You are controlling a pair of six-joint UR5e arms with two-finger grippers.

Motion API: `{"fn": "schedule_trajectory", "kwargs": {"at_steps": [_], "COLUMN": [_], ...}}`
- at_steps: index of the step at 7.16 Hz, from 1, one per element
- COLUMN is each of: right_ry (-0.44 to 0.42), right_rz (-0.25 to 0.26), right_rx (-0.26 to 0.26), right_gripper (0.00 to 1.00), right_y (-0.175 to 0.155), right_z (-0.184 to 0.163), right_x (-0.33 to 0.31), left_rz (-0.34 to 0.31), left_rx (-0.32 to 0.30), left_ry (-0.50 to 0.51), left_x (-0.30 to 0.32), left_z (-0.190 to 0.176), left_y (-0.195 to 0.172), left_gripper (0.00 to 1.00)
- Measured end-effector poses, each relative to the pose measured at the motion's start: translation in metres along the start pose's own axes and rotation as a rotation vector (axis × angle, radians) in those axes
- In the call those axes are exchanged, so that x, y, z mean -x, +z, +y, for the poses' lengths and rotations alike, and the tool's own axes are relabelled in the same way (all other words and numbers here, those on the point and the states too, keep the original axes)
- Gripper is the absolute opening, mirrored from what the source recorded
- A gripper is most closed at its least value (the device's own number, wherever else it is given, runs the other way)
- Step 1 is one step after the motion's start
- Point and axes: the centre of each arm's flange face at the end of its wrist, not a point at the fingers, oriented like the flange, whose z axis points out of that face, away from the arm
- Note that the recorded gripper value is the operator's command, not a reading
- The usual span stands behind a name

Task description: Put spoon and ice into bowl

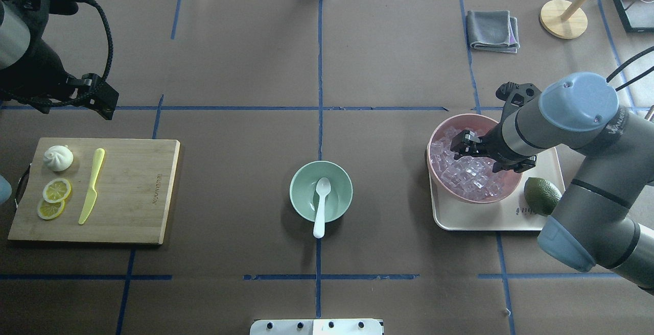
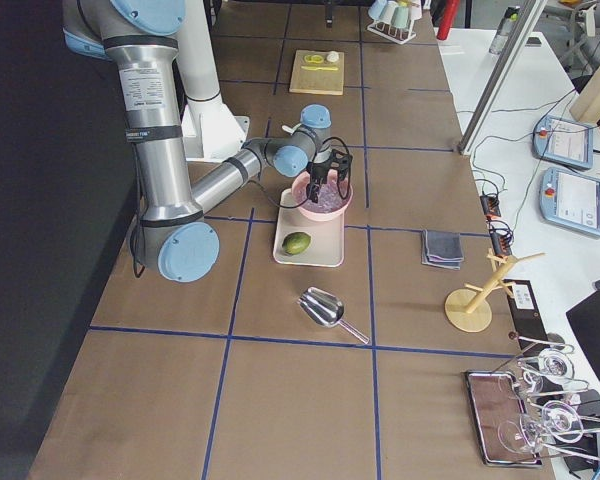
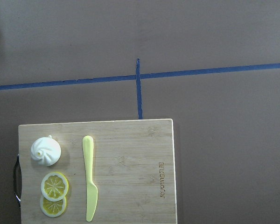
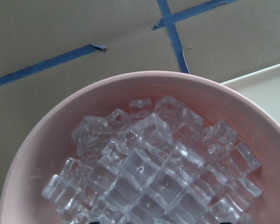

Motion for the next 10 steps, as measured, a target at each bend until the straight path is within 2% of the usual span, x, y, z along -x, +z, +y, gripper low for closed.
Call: {"fn": "schedule_trajectory", "kwargs": {"at_steps": [4, 5, 6, 7, 8, 9, 10], "right_ry": [-0.006, -0.009, -0.012, -0.012, -0.010, -0.007, -0.003], "right_rz": [0.015, 0.018, 0.020, 0.020, 0.022, 0.029, 0.037], "right_rx": [0.015, 0.020, 0.023, 0.024, 0.025, 0.026, 0.027], "right_gripper": [0.89, 0.84, 0.63, 0.34, 0.14, 0.01, 0.00], "right_y": [0.008, 0.010, 0.011, 0.011, 0.010, 0.008, 0.003], "right_z": [0.007, 0.010, 0.012, 0.012, 0.013, 0.013, 0.014], "right_x": [-0.002, -0.002, -0.002, -0.002, -0.003, -0.002, -0.001], "left_rz": [-0.002, -0.002, -0.002, -0.002, -0.001, 0.000, 0.003], "left_rx": [0.004, 0.004, 0.003, 0.003, 0.003, 0.002, 0.001], "left_ry": [-0.003, -0.003, -0.003, -0.002, -0.002, -0.001, 0.000], "left_x": [0.002, 0.002, 0.002, 0.002, 0.002, 0.002, 0.001], "left_z": [0.001, 0.001, 0.001, 0.001, 0.001, 0.002, 0.002], "left_y": [0.002, 0.002, 0.001, 0.001, 0.001, 0.000, -0.001], "left_gripper": [1.00, 1.00, 1.00, 1.00, 1.00, 1.00, 1.00]}}
